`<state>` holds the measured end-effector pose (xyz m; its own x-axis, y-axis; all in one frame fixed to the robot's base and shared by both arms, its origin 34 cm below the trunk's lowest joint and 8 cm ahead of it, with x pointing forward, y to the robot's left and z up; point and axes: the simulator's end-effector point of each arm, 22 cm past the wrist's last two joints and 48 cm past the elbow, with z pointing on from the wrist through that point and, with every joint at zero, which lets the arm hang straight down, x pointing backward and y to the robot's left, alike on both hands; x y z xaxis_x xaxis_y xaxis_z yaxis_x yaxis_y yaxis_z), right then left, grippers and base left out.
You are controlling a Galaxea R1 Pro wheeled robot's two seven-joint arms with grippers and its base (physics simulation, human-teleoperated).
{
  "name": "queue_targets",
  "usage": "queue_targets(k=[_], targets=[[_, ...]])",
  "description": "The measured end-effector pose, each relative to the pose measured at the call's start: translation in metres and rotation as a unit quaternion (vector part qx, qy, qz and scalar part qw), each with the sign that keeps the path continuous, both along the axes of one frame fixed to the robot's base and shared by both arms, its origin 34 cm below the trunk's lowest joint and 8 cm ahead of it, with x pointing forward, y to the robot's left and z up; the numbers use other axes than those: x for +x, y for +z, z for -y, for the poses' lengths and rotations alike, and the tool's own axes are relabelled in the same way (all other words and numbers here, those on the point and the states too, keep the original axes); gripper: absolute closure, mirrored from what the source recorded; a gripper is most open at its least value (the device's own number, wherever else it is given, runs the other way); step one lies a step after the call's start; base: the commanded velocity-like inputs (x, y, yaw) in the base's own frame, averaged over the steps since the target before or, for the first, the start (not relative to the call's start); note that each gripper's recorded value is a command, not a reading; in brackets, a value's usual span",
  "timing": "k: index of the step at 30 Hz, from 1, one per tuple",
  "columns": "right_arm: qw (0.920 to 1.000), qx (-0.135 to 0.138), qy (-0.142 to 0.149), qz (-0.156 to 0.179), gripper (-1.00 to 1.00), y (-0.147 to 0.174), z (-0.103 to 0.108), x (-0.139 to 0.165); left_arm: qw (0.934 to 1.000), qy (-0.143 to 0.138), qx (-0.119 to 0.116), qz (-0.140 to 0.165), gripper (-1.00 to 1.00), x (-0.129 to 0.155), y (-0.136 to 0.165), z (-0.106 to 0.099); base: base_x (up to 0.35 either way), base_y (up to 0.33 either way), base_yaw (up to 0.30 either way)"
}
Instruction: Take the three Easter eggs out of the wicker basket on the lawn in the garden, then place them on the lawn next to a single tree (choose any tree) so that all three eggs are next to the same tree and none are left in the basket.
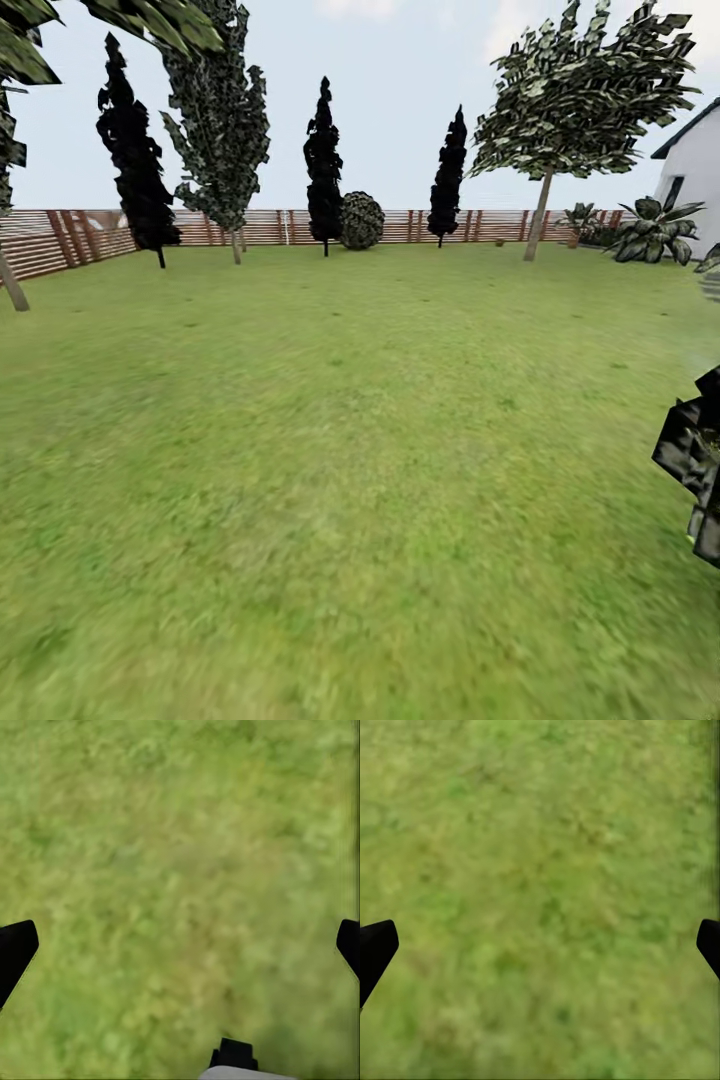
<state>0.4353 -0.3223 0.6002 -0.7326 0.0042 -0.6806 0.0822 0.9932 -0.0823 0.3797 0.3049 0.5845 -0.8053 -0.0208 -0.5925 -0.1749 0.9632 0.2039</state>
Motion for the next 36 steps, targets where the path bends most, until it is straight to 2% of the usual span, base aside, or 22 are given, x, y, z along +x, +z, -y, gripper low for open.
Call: queue_targets(k=[21,36], targets=[[1.0,0.0,0.001,-0.008,-1.0,-0.0046,-0.0013,-0.0048,1.0,0.003,0.001,-0.007,-1.0,-0.0051,-0.0032,-0.0031,0.286,0.189,-0.225],[1.0,0.001,0.001,-0.009,-1.0,-0.0054,-0.0015,-0.0057,0.9999,-0.002,0.001,-0.011,-1.0,-0.0074,-0.0048,0.0001,0.296,0.152,-0.018]])
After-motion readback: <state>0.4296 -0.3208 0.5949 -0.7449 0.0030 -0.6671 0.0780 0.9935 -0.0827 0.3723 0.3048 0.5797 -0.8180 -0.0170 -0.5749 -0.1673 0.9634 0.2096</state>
